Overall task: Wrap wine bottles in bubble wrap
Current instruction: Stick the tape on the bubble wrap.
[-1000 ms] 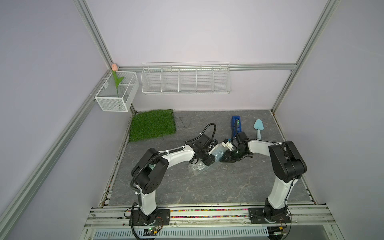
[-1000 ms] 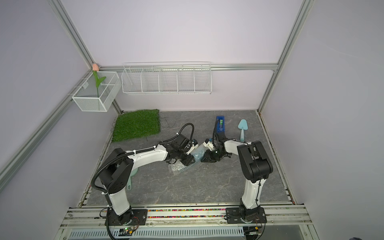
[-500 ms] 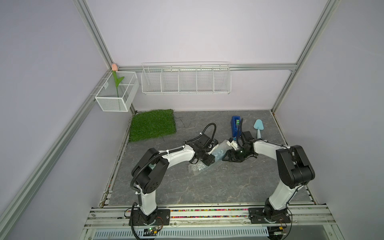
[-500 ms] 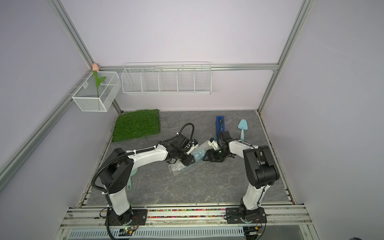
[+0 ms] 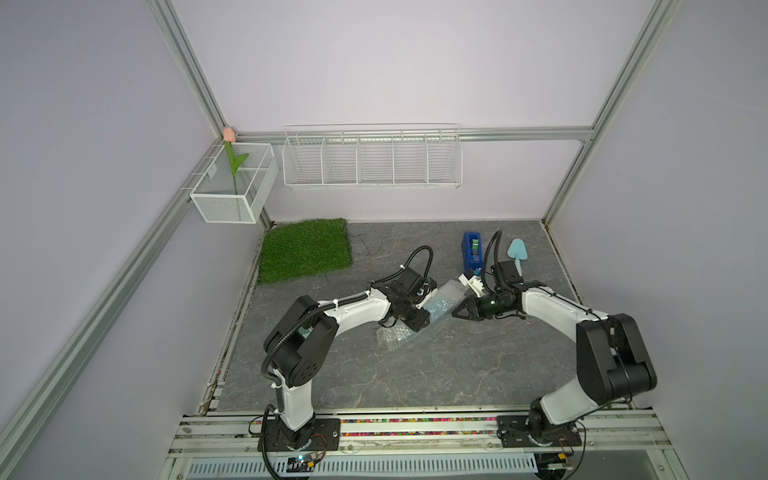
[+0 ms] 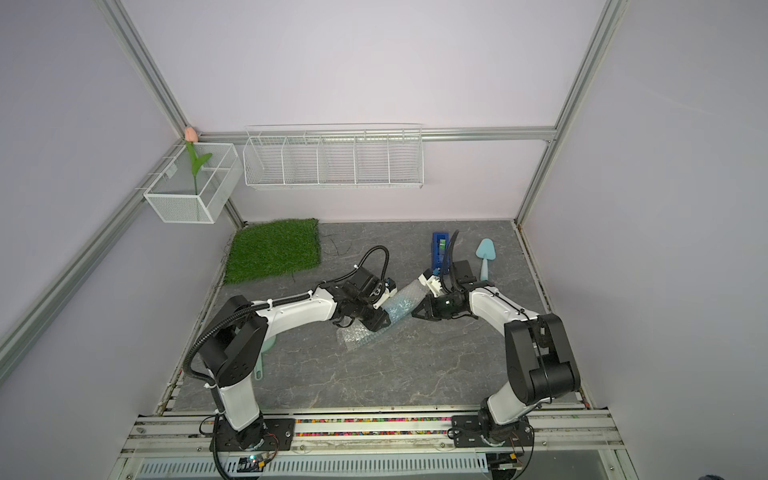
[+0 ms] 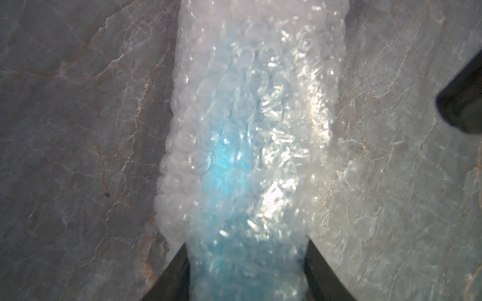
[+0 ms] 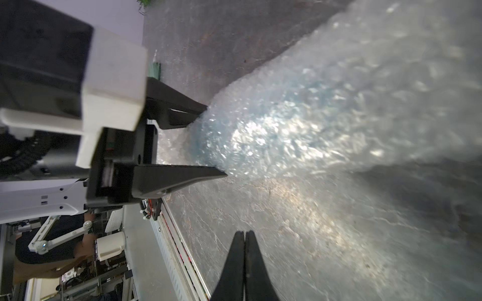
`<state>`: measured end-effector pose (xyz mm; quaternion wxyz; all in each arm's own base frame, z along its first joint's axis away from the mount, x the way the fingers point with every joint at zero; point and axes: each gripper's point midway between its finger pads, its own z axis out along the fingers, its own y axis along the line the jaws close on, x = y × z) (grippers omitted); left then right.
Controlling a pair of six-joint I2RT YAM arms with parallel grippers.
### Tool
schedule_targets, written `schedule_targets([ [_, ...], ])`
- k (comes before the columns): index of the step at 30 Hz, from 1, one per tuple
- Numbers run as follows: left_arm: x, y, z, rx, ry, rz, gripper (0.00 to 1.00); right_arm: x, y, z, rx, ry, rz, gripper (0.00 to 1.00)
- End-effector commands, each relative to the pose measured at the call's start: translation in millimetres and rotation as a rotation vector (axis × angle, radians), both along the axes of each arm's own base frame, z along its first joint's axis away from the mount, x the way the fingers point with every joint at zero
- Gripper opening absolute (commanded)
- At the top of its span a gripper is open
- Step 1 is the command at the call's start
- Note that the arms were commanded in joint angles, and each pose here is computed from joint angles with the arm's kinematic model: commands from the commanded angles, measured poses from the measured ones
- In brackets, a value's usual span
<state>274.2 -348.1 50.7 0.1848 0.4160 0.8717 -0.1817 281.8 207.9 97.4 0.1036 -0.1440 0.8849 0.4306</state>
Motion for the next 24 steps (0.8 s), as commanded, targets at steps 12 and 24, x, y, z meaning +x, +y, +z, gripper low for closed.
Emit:
schedule_targets([
  [12,-54.9,46.5,-74.1,0.24,0.246,-0.039,0.49,16.0,35.8,-29.4,0.063,0.057,0.009,0.07],
  [24,-55.4,45.8,-74.9,0.241,0.252,-0.043,0.49,8.9,30.0,-26.7,0.031,0.049,0.028,0.07],
])
